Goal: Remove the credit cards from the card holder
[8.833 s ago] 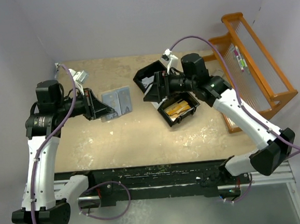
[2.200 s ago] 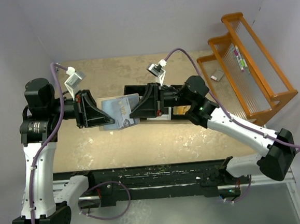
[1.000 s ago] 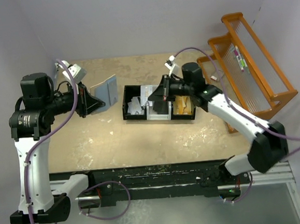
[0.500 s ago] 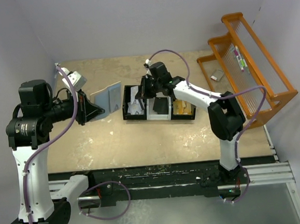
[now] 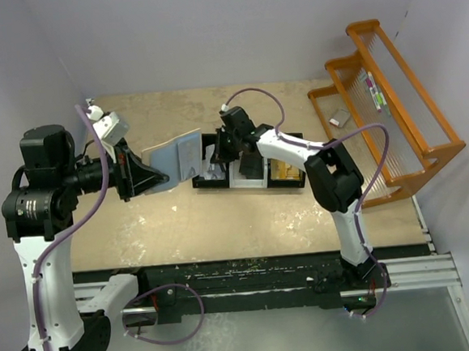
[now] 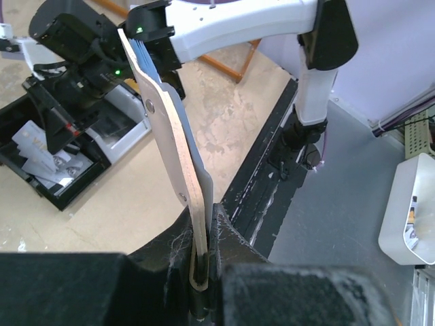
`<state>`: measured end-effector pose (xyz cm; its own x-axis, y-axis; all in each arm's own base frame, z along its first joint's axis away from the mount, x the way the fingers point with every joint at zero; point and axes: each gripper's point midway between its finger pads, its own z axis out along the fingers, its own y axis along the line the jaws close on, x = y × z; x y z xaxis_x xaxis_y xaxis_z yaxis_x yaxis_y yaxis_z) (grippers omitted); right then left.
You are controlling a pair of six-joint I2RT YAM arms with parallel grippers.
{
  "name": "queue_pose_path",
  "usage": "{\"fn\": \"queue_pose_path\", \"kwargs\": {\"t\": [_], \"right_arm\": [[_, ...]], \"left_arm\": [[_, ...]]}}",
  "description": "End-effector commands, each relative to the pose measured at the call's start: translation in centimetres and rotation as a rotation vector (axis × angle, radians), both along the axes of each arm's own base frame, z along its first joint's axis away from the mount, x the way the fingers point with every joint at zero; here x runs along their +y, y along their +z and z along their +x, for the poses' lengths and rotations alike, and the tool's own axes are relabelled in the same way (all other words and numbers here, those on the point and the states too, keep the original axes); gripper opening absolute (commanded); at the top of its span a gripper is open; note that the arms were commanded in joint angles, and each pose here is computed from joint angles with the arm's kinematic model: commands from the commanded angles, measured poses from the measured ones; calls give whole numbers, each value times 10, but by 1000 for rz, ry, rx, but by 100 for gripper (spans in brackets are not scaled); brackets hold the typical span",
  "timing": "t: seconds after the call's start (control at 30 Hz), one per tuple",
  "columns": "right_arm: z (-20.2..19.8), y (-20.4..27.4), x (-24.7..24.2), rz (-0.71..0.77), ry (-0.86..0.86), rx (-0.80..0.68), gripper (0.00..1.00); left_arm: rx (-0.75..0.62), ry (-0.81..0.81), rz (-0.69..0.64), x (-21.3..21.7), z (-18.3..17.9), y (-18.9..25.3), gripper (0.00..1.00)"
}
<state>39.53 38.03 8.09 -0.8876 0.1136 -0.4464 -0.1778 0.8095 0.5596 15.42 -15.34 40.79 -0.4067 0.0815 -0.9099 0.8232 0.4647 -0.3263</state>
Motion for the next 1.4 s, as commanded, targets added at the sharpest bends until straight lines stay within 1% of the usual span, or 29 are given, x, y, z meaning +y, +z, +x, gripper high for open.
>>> {"fn": "queue_pose_path", "kwargs": {"t": [0.0, 0.03, 0.07, 0.13, 0.23, 0.3, 0.53, 0.57, 0.63, 0.7, 0.77, 0.9, 1.0, 1.03, 1.1, 1.13, 1.27, 1.37], "right_arm": [[18, 32, 8, 3, -32, -91, 1], [18, 32, 9, -3, -34, -95, 4], [18, 34, 10, -5, -34, -101, 9], [16, 34, 8, -24, -42, -98, 24], [13, 38, 9, -32, -44, -110, 33], [12, 43, 10, -31, -44, -119, 36], [9, 72, 1, -50, -67, -160, 41], [7, 80, -1, -44, -69, -174, 42], [-1, 104, -2, -4, -47, -205, 48], [-17, 140, -4, 74, -1, -251, 57], [-44, 170, -2, 171, 98, -281, 65], [-114, 237, -2, 460, 320, -373, 73], [-159, 273, -15, 651, 428, -473, 76], [-170, 289, -21, 719, 447, -529, 77], [-198, 315, -32, 837, 495, -587, 79], [-209, 317, -38, 875, 507, -590, 81], [-236, 343, -50, 982, 561, -673, 82], [-248, 360, -50, 1036, 601, -698, 82]], "left_arm": [[-80, -65, -54, -7, -17, 28, 0], [-83, -69, -56, -7, -18, 29, 0], [-85, -72, -58, -8, -19, 31, 0], [-89, -79, -63, -8, -21, 34, 0], [-95, -90, -72, -9, -24, 39, 0], [-103, -95, -78, -10, -27, 42, 0], [-117, -102, -86, -11, -30, 49, 0], [-118, -104, -88, -11, -31, 50, 0], [-120, -105, -95, -11, -31, 52, 0], [-124, -101, -105, -12, -31, 56, 0], [-129, -101, -124, -13, -30, 60, 0], [-125, -110, -181, -17, -30, 71, 0], [-132, -124, -217, -19, -31, 81, 0], [-124, -128, -227, -19, -31, 82, 0], [-92, -139, -246, -21, -32, 83, 0], [-82, -147, -253, -21, -32, 84, 0], [-41, -166, -275, -23, -31, 83, 0], [-22, -175, -282, -23, -31, 80, 0]]}}
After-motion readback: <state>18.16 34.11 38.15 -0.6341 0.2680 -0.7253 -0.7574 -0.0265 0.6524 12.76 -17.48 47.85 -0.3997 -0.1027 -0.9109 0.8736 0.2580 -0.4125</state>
